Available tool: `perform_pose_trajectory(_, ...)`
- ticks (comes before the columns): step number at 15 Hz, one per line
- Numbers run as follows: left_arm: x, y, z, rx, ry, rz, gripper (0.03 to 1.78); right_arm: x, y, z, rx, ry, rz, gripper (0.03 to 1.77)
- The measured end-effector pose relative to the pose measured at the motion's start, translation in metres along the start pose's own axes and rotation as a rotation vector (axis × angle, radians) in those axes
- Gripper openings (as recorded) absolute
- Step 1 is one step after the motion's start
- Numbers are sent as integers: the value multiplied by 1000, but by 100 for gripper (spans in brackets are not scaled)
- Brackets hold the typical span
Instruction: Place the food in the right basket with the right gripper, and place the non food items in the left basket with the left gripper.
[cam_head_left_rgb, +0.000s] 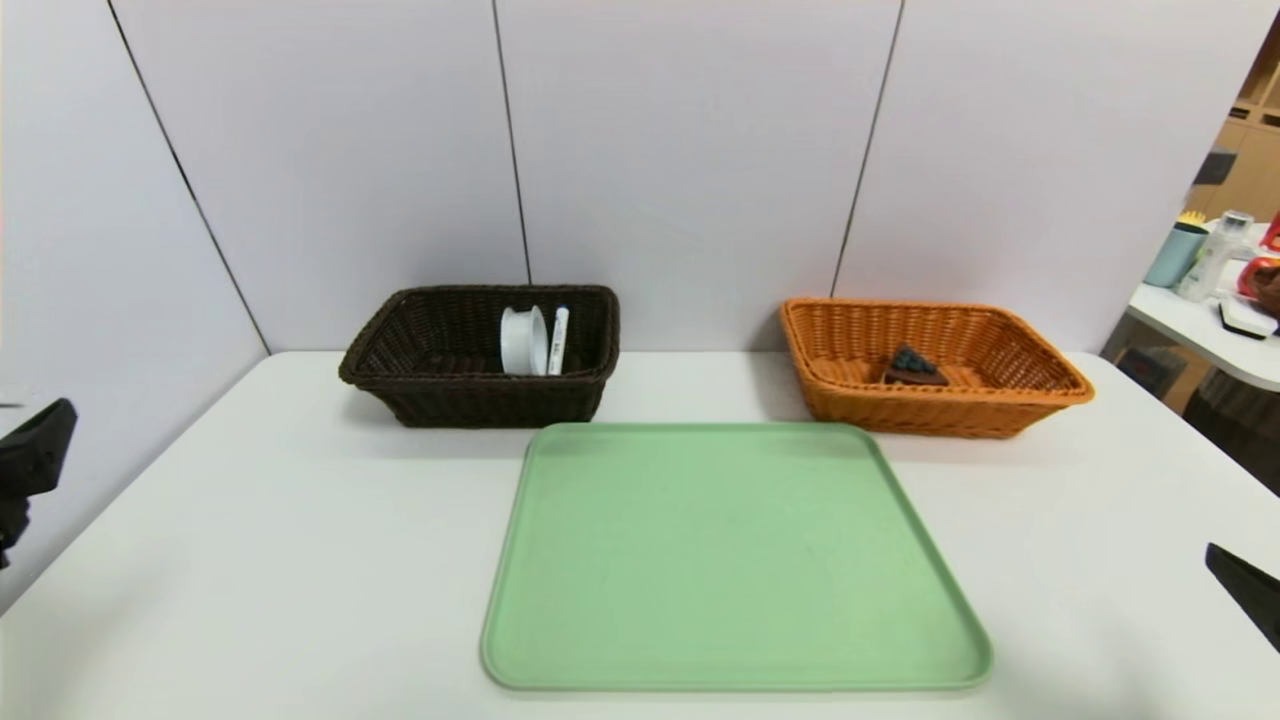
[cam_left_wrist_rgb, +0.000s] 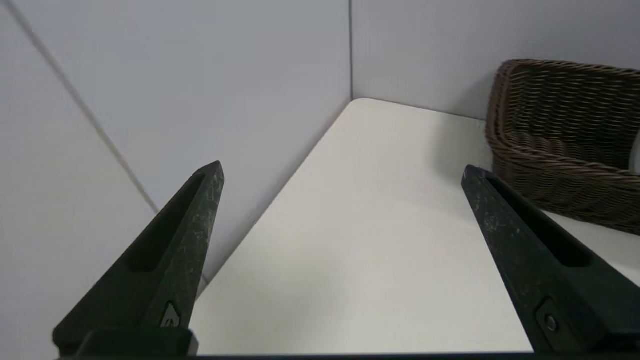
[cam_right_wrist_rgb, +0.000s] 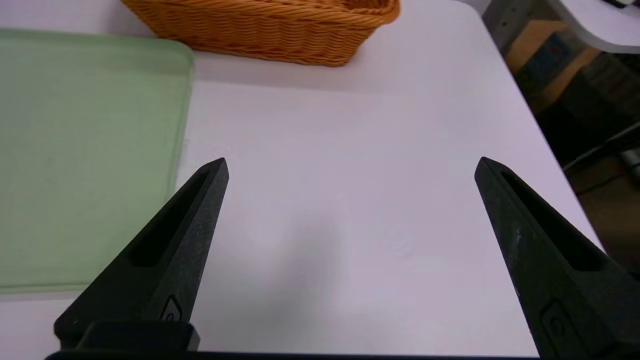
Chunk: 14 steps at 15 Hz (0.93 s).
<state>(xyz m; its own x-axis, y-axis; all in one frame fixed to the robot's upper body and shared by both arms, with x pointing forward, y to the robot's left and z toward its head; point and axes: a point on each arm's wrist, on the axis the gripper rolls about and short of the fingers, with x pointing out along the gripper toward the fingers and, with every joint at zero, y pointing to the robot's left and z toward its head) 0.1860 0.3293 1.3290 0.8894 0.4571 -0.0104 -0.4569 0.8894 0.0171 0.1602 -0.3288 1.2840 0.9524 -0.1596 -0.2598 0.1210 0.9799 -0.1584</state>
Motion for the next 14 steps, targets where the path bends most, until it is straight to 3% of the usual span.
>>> perform_pose_trajectory(4, -29, 26, -30, 25, -48, 21, 169, -18, -10, -16, -2, -53, -83, 170)
perform_pose_trajectory(7, -45, 36, -44, 9, -95, -26, 169, -27, -14, -22, 9, -93, -114, 170)
perform_pose_trajectory(11, -59, 46, -56, -21, -144, 3, 169, -37, -17, -30, 8, -137, -150, 170)
perform_pose_trajectory(14, -67, 50, -72, -22, -159, -25, 169, -44, -17, -39, 23, -170, -157, 170)
